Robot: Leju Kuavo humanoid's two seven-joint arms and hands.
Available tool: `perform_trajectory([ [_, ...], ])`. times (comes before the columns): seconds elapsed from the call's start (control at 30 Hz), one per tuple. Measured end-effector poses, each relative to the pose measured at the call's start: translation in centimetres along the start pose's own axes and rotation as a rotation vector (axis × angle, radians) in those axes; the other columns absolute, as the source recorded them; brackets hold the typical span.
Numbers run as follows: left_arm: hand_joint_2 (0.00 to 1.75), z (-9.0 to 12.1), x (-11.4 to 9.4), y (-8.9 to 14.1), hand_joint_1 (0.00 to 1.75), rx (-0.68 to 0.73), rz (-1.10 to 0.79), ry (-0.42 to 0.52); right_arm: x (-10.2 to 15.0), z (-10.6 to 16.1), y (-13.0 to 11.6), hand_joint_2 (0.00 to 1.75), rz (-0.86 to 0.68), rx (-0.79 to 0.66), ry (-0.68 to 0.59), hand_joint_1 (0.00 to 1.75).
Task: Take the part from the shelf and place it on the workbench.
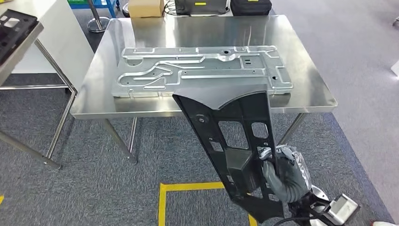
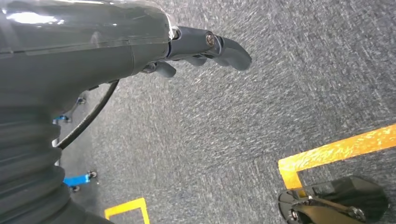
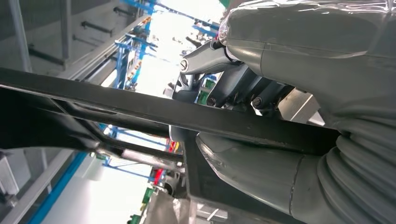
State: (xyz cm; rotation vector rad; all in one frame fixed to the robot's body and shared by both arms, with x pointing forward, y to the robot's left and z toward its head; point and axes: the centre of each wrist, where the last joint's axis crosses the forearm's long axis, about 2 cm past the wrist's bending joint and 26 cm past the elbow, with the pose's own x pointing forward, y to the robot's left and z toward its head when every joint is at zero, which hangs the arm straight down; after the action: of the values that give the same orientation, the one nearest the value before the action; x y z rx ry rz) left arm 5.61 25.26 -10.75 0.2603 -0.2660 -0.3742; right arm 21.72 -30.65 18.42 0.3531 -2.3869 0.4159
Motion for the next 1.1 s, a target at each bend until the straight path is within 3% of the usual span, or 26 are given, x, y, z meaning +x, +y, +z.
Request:
perform_trajectory([
  [0.9, 1.75, 0.0, -0.3, 0.1, 0.0, 0.002, -0.001, 0.01, 0.0, -0.7, -0.2, 1.75, 0.006, 0.011, -0.01, 1.75],
  [1.0, 1.75, -0.1, -0.1, 0.2, 0.0, 0.001, -0.007, 0.006, 0.0, -1.9, -0.7, 1.75, 0.022, 0.018, -0.009, 1.75],
  [1.1, 1.75, -0.1, 0.1, 0.3, 0.0, -0.001, -0.018, -0.004, 0.0, -5.7, -2.4, 1.75, 0.045, 0.025, -0.028, 1.75],
])
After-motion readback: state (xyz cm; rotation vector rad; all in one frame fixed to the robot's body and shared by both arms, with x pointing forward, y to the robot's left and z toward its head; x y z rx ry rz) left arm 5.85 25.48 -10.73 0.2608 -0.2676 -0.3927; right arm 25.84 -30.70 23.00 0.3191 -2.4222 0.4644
